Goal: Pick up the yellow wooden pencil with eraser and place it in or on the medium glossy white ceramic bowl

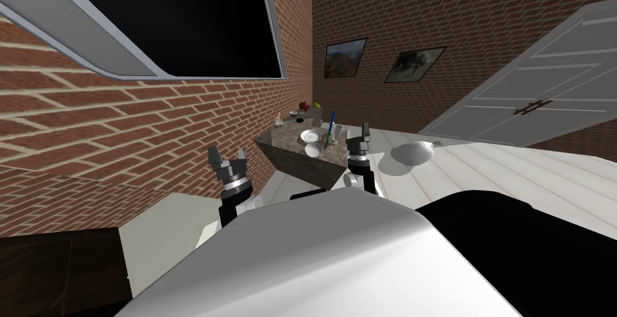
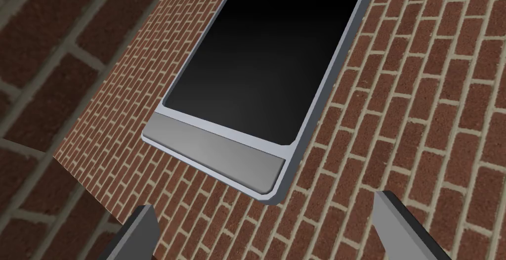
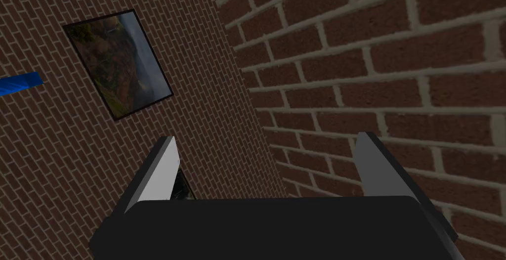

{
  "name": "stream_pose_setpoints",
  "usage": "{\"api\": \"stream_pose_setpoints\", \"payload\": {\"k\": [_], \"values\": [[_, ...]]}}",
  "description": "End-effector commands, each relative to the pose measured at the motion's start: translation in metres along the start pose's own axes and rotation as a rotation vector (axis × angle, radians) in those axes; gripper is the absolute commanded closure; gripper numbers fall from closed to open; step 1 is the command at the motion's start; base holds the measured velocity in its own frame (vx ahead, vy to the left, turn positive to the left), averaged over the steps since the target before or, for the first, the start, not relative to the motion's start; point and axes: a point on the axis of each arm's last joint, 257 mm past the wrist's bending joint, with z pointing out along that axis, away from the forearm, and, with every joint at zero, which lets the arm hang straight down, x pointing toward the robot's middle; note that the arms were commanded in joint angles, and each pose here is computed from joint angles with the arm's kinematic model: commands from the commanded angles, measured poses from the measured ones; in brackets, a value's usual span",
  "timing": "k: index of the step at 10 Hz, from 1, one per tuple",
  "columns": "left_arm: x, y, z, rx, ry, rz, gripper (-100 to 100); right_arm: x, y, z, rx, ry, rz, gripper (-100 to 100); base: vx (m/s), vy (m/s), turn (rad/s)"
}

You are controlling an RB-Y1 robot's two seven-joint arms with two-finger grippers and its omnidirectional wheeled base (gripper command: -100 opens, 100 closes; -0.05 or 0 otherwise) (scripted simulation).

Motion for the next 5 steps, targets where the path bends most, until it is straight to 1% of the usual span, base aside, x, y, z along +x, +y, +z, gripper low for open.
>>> {"api": "stream_pose_setpoints", "payload": {"k": [1,3,5], "values": [[0.000,0.000,0.000,0.000,0.000,0.000,0,-0.001,-0.007,-0.003,0.023,0.025,0.030,-100,-0.019,-0.018,0.121],[0.000,0.000,0.000,0.000,0.000,0.000,0,-0.006,-0.017,-0.007,0.056,0.035,0.083,-100,-0.034,-0.045,0.125],[0.000,0.000,0.000,0.000,0.000,0.000,0,-0.014,-0.030,-0.014,0.099,0.032,0.147,-100,-0.035,-0.061,0.191]]}}
